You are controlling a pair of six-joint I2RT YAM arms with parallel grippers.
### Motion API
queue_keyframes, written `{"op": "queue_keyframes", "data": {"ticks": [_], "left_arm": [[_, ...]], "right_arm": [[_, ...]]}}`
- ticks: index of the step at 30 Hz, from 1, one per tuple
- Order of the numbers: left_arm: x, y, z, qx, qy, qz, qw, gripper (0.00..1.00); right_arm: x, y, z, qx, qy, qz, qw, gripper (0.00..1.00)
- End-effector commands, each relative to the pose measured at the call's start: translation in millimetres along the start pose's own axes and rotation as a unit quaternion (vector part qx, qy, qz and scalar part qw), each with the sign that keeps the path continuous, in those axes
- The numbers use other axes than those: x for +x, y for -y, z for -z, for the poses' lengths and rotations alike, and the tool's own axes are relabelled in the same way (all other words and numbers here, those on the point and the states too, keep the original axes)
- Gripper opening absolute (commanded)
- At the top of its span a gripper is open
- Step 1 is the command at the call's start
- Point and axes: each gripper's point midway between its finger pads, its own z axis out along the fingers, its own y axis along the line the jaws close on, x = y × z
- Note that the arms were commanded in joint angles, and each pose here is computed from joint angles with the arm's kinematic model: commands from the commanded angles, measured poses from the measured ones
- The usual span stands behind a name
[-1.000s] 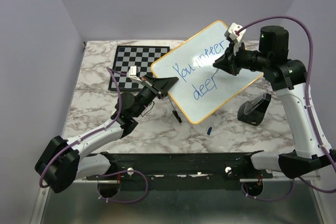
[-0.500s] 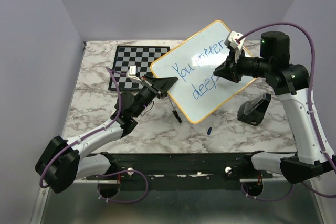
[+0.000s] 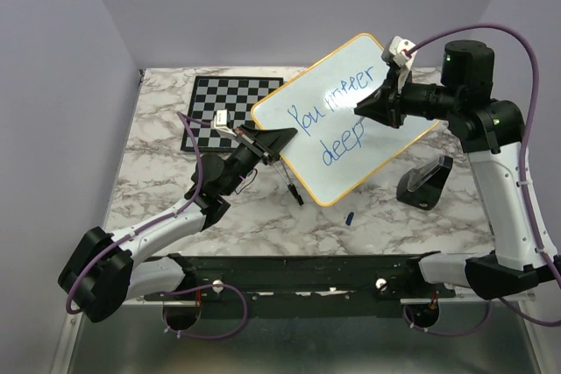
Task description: Write a sentence on the whiteboard
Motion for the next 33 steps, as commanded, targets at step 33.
{"op": "queue_keyframes", "data": {"ticks": [33], "left_arm": [[-12, 87, 15, 0.156, 0.016, 0.024, 0.987, 0.00]], "right_arm": [[24, 49, -13, 0.093, -0.023, -0.015, 0.995, 0.01]]}}
